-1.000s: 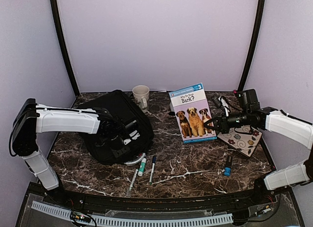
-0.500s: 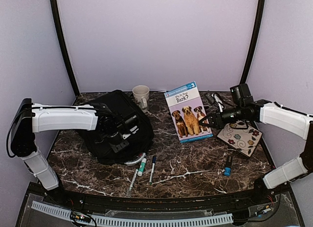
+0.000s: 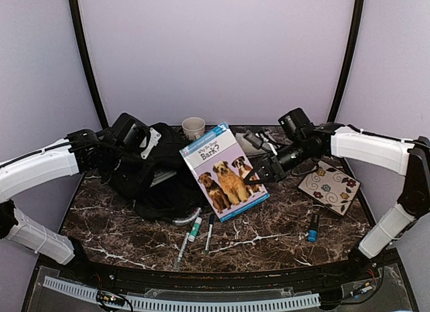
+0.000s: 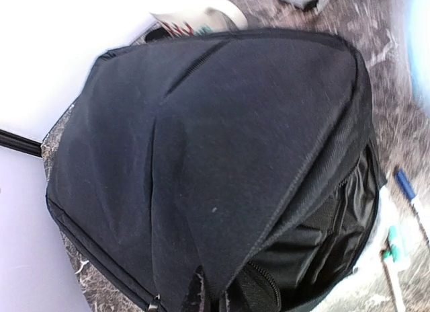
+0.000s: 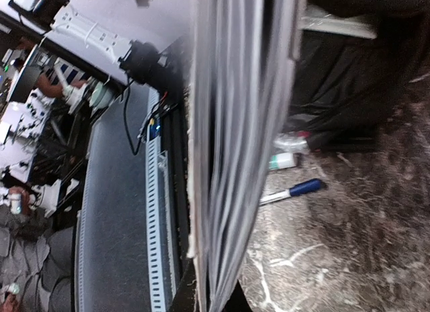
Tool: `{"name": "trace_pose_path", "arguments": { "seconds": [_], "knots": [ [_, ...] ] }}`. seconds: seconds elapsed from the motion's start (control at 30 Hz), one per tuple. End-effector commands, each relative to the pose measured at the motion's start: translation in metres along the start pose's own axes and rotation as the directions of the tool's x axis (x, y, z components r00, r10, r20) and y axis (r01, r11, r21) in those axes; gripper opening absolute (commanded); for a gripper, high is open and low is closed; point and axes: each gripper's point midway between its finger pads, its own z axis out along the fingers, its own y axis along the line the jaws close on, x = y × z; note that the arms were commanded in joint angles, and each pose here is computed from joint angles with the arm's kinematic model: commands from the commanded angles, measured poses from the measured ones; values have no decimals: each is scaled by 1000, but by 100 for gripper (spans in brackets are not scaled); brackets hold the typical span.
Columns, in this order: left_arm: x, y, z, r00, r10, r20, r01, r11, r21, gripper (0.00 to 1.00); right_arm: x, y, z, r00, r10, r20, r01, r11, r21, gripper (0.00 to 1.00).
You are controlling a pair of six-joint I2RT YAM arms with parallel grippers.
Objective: Pack the student bag
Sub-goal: Pick up the largest pocket of the bag from the student bag, then place the book in the largest pocket of the bag.
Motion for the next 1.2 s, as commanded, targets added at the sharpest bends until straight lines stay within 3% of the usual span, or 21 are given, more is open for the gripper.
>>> {"name": "trace_pose_path", "arguments": {
  "seconds": [0.0, 0.13, 0.27, 0.6, 0.77, 0.9, 1.17],
  "knots": [
    [-39, 16, -16, 974, -97, 202, 95, 995, 17, 0, 12, 48, 31, 990, -62, -130, 30, 972, -231, 0],
    [-43, 26, -20, 952, -136, 273, 139, 990, 7, 0, 24, 60, 60, 981, -39, -192, -18, 958, -285, 0],
    [-51, 25, -27, 913, -195, 358, 188, 981, 54, 0, 25, 54, 84, 969, 99, -227, -175, 923, -343, 0],
    [-46, 27, -46, 858, -232, 458, 208, 973, 103, 0, 11, 41, 137, 923, 244, -298, -343, 871, -351, 0],
    [-41, 24, -46, 855, -234, 462, 202, 972, 119, 0, -1, 18, 160, 898, 325, -295, -405, 873, -271, 0],
    [-40, 21, -43, 858, -234, 458, 198, 972, 127, 0, -19, 15, 175, 883, 367, -292, -449, 842, -298, 0],
    [-37, 22, -44, 855, -231, 465, 196, 973, 122, 0, -19, -6, 196, 783, 546, -299, -621, 714, -323, 0]
  ]
}}
